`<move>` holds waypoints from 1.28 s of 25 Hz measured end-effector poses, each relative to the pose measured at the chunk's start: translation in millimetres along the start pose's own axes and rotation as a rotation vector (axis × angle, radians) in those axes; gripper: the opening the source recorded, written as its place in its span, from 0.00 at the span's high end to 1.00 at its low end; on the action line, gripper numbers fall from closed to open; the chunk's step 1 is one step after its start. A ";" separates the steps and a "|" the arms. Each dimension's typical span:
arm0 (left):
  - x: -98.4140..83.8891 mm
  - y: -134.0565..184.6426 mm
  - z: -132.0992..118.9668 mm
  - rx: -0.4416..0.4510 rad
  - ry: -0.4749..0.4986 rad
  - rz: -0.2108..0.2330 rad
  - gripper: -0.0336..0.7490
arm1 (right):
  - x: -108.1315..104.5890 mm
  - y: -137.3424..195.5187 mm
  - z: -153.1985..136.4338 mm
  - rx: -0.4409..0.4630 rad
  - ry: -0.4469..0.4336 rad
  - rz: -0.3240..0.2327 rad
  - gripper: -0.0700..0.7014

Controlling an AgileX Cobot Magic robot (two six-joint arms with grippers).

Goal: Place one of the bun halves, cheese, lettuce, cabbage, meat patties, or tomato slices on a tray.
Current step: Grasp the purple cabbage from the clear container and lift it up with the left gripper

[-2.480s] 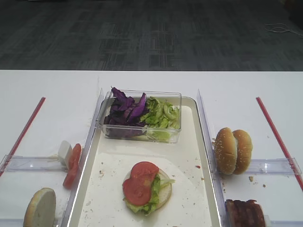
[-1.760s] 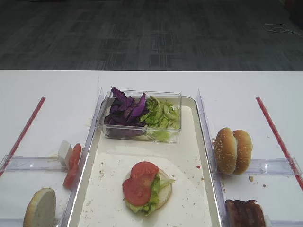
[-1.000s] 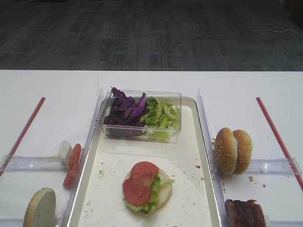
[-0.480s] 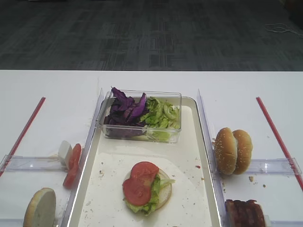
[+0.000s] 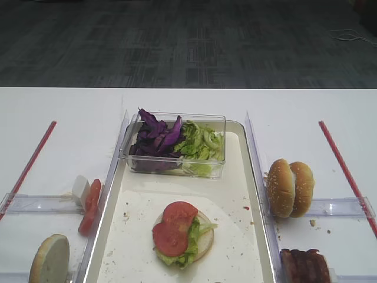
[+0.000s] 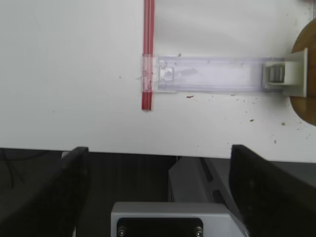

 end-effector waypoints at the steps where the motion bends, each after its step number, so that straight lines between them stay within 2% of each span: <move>1: 0.0 -0.4 -3.2 0.025 0.006 -0.001 0.24 | 0.0 0.0 0.0 0.000 0.000 0.000 0.10; 9: -0.7 -0.6 -19.9 0.154 0.036 -0.008 0.24 | 0.0 0.0 0.0 0.000 0.000 0.000 0.10; 21: 1.5 -12.2 -30.1 0.195 0.047 -0.014 0.24 | 0.0 0.0 0.0 0.000 0.000 0.000 0.10; 27: 11.6 -57.7 -35.2 0.189 0.046 -0.016 0.24 | 0.0 0.0 0.0 0.000 0.000 0.000 0.10; 32: 23.8 -112.1 -45.7 0.201 0.049 -0.016 0.24 | 0.0 0.0 0.0 0.000 0.000 0.000 0.10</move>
Point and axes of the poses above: a point on each arm's last joint axis where the gripper is mounted, z pointing back along that axis away from the gripper, x along the wrist's bending axis when the last joint is at zero, y = z × x, the point moved 9 cm from there along -z, pointing out along that axis toward the gripper, and after that the axes turned 14 degrees about -z, right-handed, at the moved point
